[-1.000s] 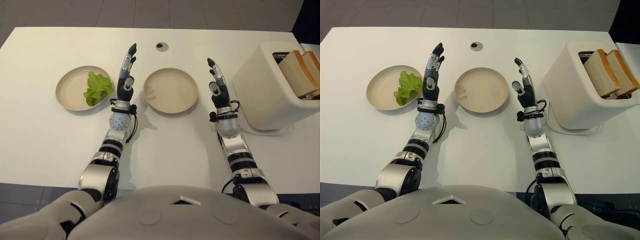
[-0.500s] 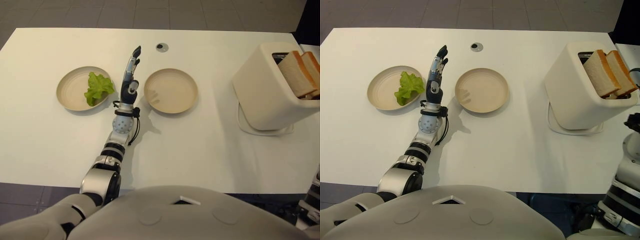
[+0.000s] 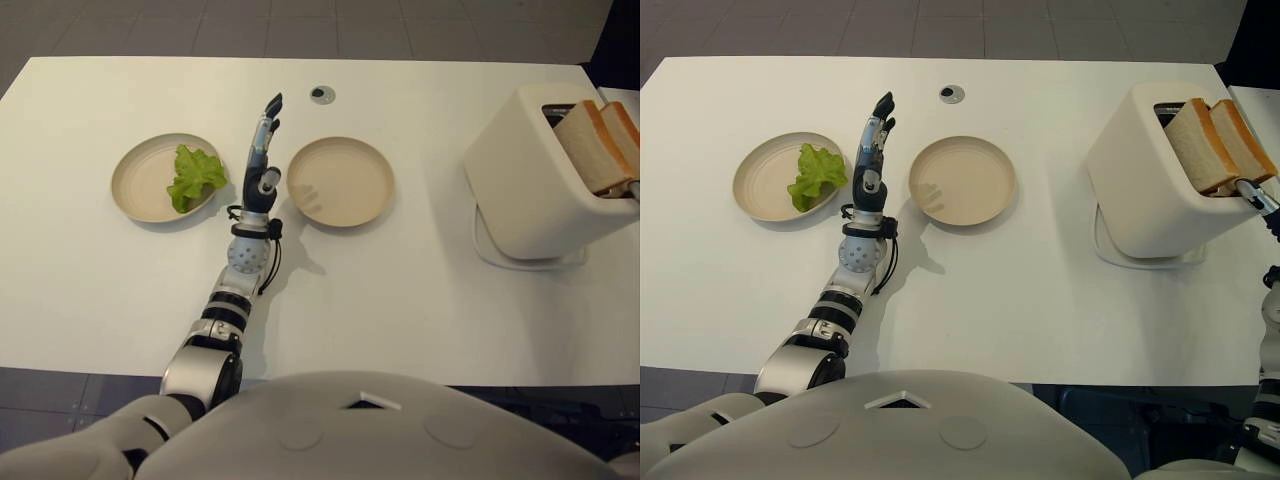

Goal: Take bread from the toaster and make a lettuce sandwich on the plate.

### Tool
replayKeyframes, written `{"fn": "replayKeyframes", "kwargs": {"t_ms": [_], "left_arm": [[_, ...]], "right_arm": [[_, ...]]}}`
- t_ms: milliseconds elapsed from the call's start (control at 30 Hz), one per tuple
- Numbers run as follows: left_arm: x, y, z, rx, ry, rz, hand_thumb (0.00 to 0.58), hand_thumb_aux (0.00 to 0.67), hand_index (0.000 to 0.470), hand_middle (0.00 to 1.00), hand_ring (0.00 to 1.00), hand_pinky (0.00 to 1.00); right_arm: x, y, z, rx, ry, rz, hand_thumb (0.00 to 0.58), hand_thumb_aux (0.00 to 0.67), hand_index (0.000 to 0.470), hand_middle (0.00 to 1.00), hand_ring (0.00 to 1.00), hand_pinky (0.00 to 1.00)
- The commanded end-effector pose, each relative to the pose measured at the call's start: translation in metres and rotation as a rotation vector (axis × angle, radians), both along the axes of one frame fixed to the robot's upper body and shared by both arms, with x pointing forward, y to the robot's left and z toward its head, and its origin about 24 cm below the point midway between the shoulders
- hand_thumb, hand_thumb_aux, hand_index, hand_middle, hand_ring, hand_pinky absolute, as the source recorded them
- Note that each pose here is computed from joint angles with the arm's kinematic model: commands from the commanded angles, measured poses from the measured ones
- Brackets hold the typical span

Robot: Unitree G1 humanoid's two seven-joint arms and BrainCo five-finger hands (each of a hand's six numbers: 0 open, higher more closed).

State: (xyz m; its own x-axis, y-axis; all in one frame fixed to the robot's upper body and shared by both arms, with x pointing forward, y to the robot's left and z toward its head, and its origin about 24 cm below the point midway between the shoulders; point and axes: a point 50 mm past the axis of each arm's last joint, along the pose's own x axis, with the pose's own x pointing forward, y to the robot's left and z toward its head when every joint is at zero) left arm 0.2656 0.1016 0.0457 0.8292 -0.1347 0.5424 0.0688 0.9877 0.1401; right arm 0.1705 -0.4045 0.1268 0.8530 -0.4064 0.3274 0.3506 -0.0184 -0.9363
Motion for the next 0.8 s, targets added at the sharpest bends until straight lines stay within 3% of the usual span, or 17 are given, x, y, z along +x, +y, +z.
{"fn": "replayKeyframes", "kwargs": {"t_ms": [33, 167, 200, 233, 267, 300, 333, 567, 667, 733, 800], "left_arm": [[-0.019, 0.0, -0.03, 0.015, 0.14, 0.016, 0.0, 0.0, 0.0, 0.0, 0.0, 0.0], [-0.019, -0.001, -0.029, 0.016, 0.136, 0.014, 0.0, 0.0, 0.0, 0.0, 0.0, 0.0], [-0.019, -0.001, -0.029, 0.016, 0.135, 0.013, 0.0, 0.0, 0.0, 0.0, 0.0, 0.0], [-0.019, -0.001, -0.029, 0.017, 0.134, 0.013, 0.0, 0.0, 0.0, 0.0, 0.0, 0.0], [-0.019, -0.001, -0.029, 0.017, 0.134, 0.012, 0.0, 0.0, 0.0, 0.0, 0.0, 0.0], [-0.019, -0.001, -0.029, 0.018, 0.135, 0.012, 0.0, 0.0, 0.0, 0.0, 0.0, 0.0], [-0.019, -0.001, -0.029, 0.019, 0.136, 0.011, 0.0, 0.0, 0.0, 0.0, 0.0, 0.0], [-0.018, 0.001, -0.03, 0.028, 0.143, 0.019, 0.0, 0.0, 0.0, 0.0, 0.0, 0.0], [-0.017, 0.002, -0.03, 0.028, 0.146, 0.028, 0.0, 0.0, 0.0, 0.0, 0.0, 0.0], [-0.016, 0.002, -0.031, 0.029, 0.146, 0.028, 0.0, 0.0, 0.0, 0.0, 0.0, 0.0], [-0.014, 0.002, -0.03, 0.03, 0.147, 0.028, 0.0, 0.0, 0.0, 0.0, 0.0, 0.0]], "right_arm": [[0.012, 0.007, 0.004, -0.039, 0.039, 0.051, 0.0, 0.0, 0.0, 0.0, 0.0, 0.0], [0.018, 0.015, 0.01, -0.054, 0.039, 0.089, 0.0, 0.0, 0.0, 0.0, 0.0, 0.0], [0.019, 0.017, 0.012, -0.057, 0.039, 0.097, 0.112, 0.068, 0.048, 0.07, 0.07, 0.07], [0.019, 0.019, 0.013, -0.064, 0.034, 0.11, 0.415, 0.313, 0.219, 0.25, 0.25, 0.25], [0.019, 0.022, 0.015, -0.071, 0.025, 0.125, 0.569, 0.578, 0.405, 0.7, 0.7, 0.7], [0.02, 0.027, 0.018, -0.083, 0.004, 0.145, 0.58, 0.67, 0.47, 0.93, 0.93, 0.93], [0.02, 0.03, 0.021, -0.091, -0.015, 0.159, 0.58, 0.67, 0.47, 1.0, 1.0, 1.0], [0.02, 0.042, 0.035, -0.148, -0.243, 0.158, 0.58, 0.67, 0.47, 1.0, 1.0, 1.0], [0.017, 0.058, 0.062, -0.149, -0.539, 0.218, 0.58, 0.67, 0.47, 1.0, 1.0, 1.0], [0.016, 0.096, 0.075, -0.012, -0.706, 0.436, 0.58, 0.67, 0.47, 1.0, 1.0, 1.0], [0.029, 0.141, 0.071, 0.271, -0.66, 0.721, 0.58, 0.67, 0.47, 1.0, 1.0, 1.0]]}}
